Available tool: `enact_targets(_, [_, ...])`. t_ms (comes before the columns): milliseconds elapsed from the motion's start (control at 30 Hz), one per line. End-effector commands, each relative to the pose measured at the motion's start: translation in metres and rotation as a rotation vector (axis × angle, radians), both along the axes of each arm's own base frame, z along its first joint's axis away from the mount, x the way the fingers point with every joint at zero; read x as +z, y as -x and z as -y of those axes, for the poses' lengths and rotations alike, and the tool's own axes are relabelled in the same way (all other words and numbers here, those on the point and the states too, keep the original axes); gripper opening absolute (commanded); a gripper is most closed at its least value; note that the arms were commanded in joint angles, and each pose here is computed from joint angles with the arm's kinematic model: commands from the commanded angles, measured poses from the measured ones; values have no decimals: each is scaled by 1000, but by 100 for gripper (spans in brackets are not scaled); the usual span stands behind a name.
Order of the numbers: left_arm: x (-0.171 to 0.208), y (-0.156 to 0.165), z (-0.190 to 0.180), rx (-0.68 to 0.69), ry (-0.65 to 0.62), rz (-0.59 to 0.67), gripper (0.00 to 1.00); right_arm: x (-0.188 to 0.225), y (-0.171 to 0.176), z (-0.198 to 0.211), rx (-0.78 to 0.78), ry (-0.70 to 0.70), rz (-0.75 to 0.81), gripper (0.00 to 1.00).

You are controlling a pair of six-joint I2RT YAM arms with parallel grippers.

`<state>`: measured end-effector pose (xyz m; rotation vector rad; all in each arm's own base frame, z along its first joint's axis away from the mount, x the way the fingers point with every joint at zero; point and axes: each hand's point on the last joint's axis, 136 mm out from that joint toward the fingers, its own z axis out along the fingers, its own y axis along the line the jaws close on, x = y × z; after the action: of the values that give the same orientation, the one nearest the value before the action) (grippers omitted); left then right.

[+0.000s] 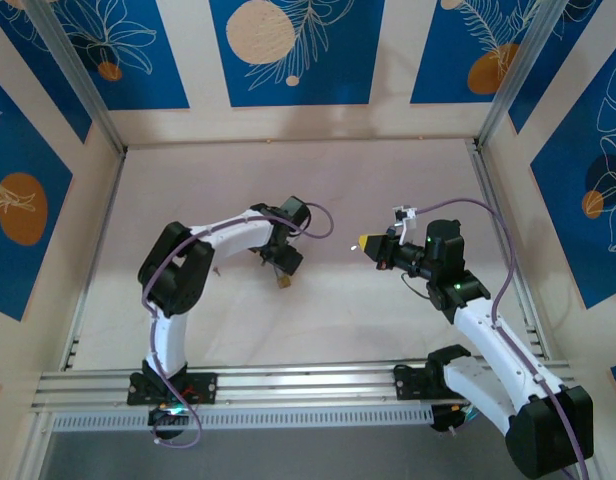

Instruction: Unlock with the key

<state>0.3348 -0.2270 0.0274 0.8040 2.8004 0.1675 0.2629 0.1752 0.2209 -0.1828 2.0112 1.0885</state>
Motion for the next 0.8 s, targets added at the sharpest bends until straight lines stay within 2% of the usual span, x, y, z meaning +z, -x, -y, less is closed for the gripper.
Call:
enact_targets(0, [-2,3,-35,57,-89,8,85,7,-1,0,5,-2,26,0])
enact_targets(400, [8,20,-53,80,-110,1,85,7,-4,-3,14,-16,27,0])
enact_targets(767, [20,41,-45,88,-27,-27,82,7,-3,-3,11,-17,29,0])
